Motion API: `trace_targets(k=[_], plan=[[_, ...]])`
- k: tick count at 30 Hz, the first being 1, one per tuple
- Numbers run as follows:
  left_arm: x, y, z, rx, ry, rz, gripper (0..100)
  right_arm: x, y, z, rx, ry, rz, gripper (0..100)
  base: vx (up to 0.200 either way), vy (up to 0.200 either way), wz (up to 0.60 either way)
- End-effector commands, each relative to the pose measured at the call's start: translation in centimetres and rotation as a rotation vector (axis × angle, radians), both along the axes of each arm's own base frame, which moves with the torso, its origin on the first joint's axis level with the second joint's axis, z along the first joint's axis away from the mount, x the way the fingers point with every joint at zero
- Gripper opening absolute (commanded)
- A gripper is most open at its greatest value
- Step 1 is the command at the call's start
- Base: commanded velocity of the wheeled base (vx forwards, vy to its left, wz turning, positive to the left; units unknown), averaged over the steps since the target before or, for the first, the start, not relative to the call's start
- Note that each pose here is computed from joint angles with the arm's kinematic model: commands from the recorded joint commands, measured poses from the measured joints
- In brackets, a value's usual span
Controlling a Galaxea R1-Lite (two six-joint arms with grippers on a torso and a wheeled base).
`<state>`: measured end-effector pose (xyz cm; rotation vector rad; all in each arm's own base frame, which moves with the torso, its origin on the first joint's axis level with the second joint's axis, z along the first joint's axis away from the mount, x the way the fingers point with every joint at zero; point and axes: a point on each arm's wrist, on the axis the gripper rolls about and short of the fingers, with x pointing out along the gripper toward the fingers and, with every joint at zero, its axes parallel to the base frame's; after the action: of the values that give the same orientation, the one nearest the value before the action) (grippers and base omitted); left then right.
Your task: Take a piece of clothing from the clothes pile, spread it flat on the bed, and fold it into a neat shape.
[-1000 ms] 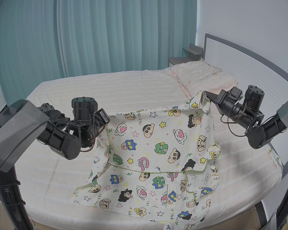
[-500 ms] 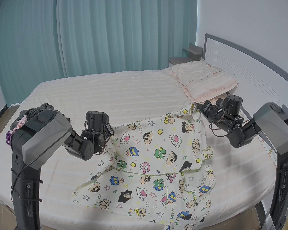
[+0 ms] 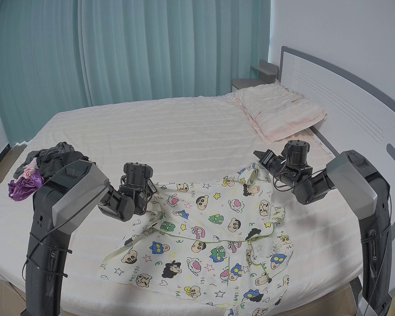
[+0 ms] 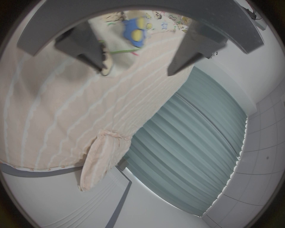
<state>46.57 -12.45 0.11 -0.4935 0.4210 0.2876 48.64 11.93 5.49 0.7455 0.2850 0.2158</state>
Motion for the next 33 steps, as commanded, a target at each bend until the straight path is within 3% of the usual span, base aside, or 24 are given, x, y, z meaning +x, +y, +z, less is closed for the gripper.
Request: trace_targets(k=[1,5,10,16,20,21,24,27,33], plan=[[1.1,0.4,-0.9,-0.017,0.001,0.027,100,1.3,0.8,-1.9,-0.008,0.055,-0.041,100,0.0,0.0,0.0],[1.7,1.3,-0.5,-0.002,-0.016,0.08,100,2.8,0.2,-0.7,0.039,0.015,-0.204,100,0.0,0.0,0.0],[2.6,3.3,0.4,0.004,-0.054,0.15,100,3.7,-1.0,-0.3,0.056,0.027,-0.245,100,0.0,0.0,0.0],[2.9,5.0,0.6,0.006,-0.057,0.185,100,4.7,-0.8,-2.2,0.024,0.141,-0.269,100,0.0,0.0,0.0],[3.0,5.7,0.7,0.007,-0.058,0.198,100,4.5,-0.7,-0.7,0.117,0.142,-0.276,100,0.0,0.0,0.0],[2.9,6.0,0.9,0.006,-0.059,0.205,100,4.0,-0.6,1.3,0.199,0.154,-0.253,100,0.0,0.0,0.0],[2.5,6.4,1.8,0.001,-0.066,0.213,100,3.6,-0.8,3.5,0.294,0.193,-0.214,100,0.0,0.0,0.0],[1.9,6.5,3.3,-0.009,-0.083,0.211,100,3.8,-1.4,5.2,0.397,0.186,-0.229,100,0.0,0.0,0.0],[0.5,6.5,6.9,-0.062,-0.137,0.209,100,4.1,-2.4,4.2,0.384,0.27,-0.286,100,0.0,0.0,0.0]])
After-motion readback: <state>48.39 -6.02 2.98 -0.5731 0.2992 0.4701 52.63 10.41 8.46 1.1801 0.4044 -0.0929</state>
